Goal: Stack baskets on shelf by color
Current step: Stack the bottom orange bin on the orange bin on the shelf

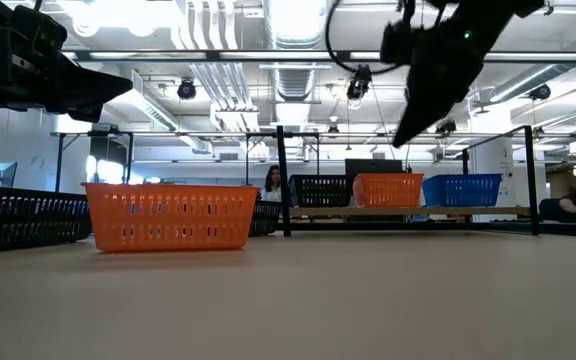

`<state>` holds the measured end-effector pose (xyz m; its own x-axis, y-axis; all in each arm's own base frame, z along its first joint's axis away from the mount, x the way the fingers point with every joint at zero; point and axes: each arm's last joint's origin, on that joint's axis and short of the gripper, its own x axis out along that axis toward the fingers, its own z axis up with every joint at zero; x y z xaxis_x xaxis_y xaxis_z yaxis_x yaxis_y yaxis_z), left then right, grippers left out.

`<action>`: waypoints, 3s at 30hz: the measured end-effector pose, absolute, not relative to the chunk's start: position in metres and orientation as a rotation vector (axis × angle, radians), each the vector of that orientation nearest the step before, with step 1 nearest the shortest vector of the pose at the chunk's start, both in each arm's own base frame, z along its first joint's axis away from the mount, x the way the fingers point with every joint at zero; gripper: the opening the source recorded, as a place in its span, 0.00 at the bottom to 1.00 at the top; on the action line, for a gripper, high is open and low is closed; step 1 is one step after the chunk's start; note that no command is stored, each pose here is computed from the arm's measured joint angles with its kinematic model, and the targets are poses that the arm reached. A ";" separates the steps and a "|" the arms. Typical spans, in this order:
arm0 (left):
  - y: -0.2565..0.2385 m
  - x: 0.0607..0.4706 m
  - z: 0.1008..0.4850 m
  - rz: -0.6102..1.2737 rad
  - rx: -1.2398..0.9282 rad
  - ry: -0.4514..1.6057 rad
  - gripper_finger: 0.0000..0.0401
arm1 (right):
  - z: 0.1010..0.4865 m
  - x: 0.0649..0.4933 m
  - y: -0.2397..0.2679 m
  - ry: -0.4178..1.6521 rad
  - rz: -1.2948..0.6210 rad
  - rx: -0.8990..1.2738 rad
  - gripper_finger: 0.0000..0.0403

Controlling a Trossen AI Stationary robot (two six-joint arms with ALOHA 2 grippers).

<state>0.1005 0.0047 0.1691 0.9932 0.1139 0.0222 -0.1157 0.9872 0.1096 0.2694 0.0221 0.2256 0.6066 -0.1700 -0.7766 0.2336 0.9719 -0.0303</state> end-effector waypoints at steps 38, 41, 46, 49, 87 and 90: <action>0.005 0.100 0.169 0.116 0.111 -0.016 0.00 | 0.207 0.279 0.272 0.833 -0.181 -0.138 0.11; 0.005 0.101 0.169 0.115 0.111 -0.016 0.00 | 0.208 0.254 0.276 0.897 -0.313 -0.044 0.11; 0.005 0.101 0.169 0.116 0.111 -0.016 0.00 | 0.214 0.219 0.262 1.042 -0.635 0.092 0.14; 0.005 0.101 0.169 0.115 0.111 -0.016 0.00 | 0.219 0.208 0.251 1.141 -0.757 0.116 0.22; 0.005 0.101 0.169 0.116 0.111 -0.016 0.00 | 0.215 0.177 0.149 1.213 -0.800 0.943 0.71; 0.005 0.101 0.169 0.115 0.111 -0.016 0.00 | 0.227 0.186 0.170 1.265 -0.652 0.847 0.71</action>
